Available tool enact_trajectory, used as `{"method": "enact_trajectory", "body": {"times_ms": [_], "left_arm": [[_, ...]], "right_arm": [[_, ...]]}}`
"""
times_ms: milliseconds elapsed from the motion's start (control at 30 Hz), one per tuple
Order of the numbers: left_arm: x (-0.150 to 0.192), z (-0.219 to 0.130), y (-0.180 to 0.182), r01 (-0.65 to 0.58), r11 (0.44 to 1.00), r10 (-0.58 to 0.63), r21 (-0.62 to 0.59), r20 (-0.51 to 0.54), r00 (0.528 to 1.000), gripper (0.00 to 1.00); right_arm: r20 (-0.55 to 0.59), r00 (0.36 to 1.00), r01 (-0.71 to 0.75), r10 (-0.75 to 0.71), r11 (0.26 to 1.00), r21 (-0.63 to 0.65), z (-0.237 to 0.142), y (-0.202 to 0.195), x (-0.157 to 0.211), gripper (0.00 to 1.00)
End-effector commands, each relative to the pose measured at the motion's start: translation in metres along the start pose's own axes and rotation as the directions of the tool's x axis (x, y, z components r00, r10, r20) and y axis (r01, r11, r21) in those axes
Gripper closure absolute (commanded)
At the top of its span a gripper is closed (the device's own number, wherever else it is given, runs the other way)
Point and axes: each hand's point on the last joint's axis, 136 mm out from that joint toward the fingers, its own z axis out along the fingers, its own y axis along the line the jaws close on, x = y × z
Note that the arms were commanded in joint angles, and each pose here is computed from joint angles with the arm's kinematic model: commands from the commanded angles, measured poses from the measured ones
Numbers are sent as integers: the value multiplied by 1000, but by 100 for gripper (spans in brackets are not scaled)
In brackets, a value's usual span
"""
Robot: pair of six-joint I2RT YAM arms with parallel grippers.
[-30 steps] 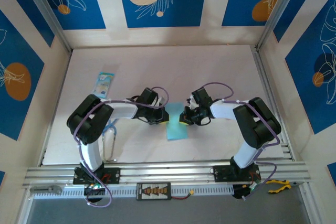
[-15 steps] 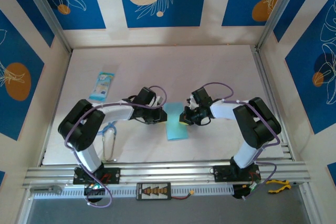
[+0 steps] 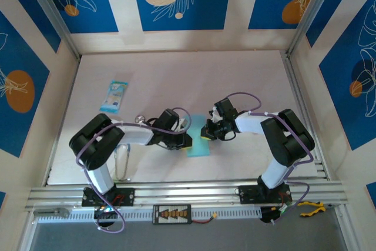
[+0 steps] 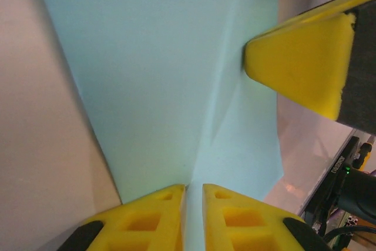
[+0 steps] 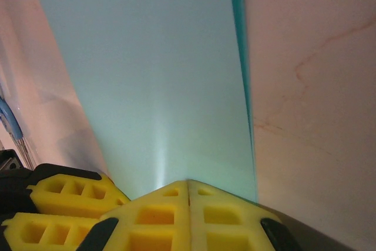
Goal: Fold a paper plane with a square sheet of paper (pick it up from the middle)
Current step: First fold the square sheet of paper in half at the center of the table.
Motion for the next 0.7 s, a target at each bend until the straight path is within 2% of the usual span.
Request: {"method": "enact_trajectory", "body": {"times_ms": [0,100,333,500,667], "left_arm": [[31,0,35,41,994,-47,-101,-65,997,83],[34,-11,35,22,992,-29,-123,-57,998,83],[23,-23,-6,-13,1000,12,-28,-15,1000,82],[21,-13,-27,-23,999,24,34,-26,999,82],[31,1,-18,-7,1000,7,14,-60,998,83]], "right_arm": [[-74,989,-105,125,968,227,7,-62,37,100],[-74,990,-103,122,969,225,7,-61,37,100],[-74,990,-103,123,969,224,7,-61,36,100],[-74,989,-108,127,969,222,8,-61,36,100],[-80,988,-109,129,970,220,10,-61,37,100]]}}
